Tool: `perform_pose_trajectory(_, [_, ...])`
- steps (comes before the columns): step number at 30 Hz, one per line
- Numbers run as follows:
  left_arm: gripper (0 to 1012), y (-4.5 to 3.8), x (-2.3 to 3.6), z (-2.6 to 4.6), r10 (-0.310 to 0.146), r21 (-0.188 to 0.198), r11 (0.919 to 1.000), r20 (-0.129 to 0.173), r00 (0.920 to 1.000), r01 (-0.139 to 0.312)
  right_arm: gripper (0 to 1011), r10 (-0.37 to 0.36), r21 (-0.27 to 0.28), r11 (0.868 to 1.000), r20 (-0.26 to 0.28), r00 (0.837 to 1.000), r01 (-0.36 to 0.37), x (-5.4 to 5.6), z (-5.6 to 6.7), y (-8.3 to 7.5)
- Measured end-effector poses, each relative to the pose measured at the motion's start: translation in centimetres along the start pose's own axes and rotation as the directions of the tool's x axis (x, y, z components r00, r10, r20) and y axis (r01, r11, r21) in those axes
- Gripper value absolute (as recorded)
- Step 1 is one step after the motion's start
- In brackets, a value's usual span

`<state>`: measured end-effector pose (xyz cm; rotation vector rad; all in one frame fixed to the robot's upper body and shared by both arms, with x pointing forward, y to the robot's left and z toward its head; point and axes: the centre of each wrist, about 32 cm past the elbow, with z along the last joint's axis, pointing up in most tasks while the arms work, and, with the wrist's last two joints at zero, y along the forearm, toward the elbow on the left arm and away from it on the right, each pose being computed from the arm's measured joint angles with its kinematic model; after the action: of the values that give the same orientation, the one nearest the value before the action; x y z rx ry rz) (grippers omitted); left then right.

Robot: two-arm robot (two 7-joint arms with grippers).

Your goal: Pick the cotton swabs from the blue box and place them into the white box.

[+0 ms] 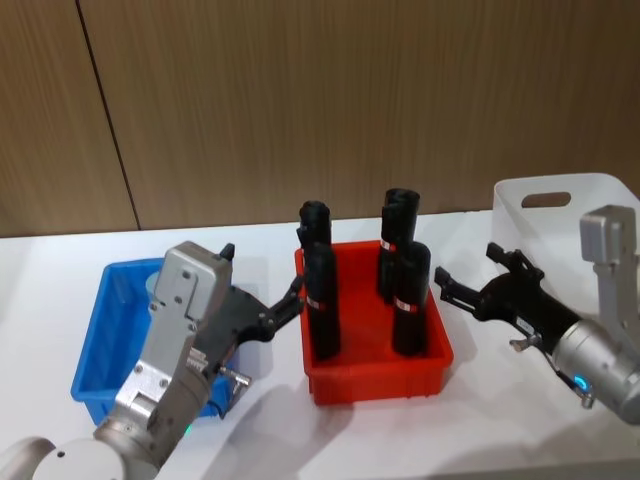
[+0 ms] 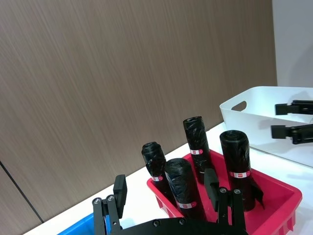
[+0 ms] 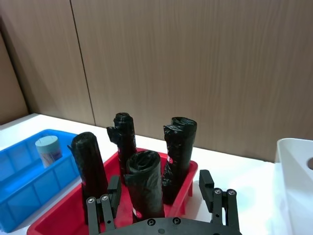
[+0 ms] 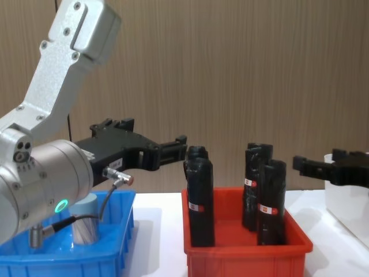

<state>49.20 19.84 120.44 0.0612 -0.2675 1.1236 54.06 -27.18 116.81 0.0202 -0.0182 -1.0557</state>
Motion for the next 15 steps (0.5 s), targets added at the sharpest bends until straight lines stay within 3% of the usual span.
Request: perform_pose_trajectory(15, [1000,0.0,0.0,0.0,0.0,0.0,1.0,0.0,1.0,0.0,1002,0.121,0.029,0.992,-0.046,0.992,-0.119,2.0,-1.0,3.6])
